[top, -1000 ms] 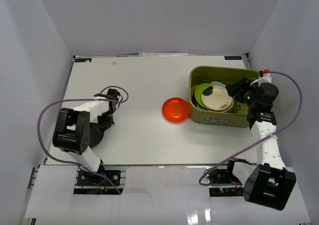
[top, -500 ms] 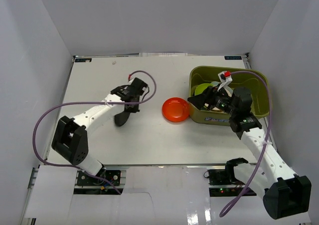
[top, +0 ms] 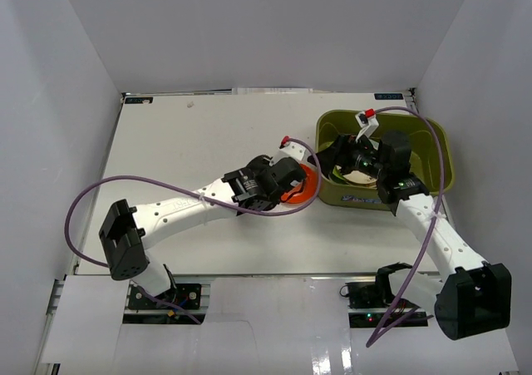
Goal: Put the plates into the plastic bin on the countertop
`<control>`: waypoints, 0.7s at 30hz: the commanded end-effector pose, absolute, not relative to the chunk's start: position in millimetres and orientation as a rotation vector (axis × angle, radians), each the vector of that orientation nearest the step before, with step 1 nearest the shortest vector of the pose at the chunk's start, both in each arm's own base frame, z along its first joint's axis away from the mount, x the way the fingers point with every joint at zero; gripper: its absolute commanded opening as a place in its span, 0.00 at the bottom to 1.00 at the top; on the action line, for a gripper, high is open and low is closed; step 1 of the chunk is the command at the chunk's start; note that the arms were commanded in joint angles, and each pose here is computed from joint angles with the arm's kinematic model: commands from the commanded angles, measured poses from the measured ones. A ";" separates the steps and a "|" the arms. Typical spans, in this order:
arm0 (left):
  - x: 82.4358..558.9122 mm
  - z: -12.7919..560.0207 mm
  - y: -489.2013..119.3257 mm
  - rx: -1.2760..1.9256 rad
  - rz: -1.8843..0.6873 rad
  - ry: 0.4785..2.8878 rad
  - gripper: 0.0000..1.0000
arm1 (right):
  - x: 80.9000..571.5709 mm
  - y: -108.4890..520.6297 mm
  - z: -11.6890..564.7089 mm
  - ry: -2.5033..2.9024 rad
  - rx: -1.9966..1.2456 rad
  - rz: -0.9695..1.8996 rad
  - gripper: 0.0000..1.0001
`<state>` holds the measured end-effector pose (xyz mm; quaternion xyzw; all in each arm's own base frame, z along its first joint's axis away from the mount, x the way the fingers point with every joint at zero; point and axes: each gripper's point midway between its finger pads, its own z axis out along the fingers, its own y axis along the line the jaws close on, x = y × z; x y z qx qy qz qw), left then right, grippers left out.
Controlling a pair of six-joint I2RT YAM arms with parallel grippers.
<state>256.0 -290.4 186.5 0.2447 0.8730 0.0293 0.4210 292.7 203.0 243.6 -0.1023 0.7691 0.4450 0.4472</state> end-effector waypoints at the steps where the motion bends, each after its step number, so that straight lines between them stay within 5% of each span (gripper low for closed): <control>1: 270.7 266.8 -309.9 0.533 -0.061 1.960 0.00 | 305.1 195.4 284.6 1.785 -0.215 1.039 0.88; 6: 262.4 339.2 -381.6 0.631 -0.230 1.739 0.00 | 313.9 134.9 316.9 1.694 0.015 0.781 0.75; 7: 262.9 346.6 -391.5 0.642 -0.233 1.716 0.00 | 314.3 119.7 321.1 1.674 0.066 0.724 0.65; 8: 266.1 359.7 -411.6 0.637 -0.254 1.678 0.00 | 312.4 89.3 339.2 1.597 0.156 0.613 0.32; 10: 263.1 371.6 -435.8 0.694 -0.272 1.617 0.00 | 303.8 61.5 348.2 1.569 0.240 0.510 0.09; 14: 266.3 409.2 -489.3 0.694 -0.405 1.470 0.00 | 276.2 -8.5 399.5 1.395 0.415 0.200 0.08; 21: 281.3 364.9 -585.3 0.823 -0.464 1.403 0.00 | 223.4 -52.3 452.9 1.254 0.504 -0.018 0.08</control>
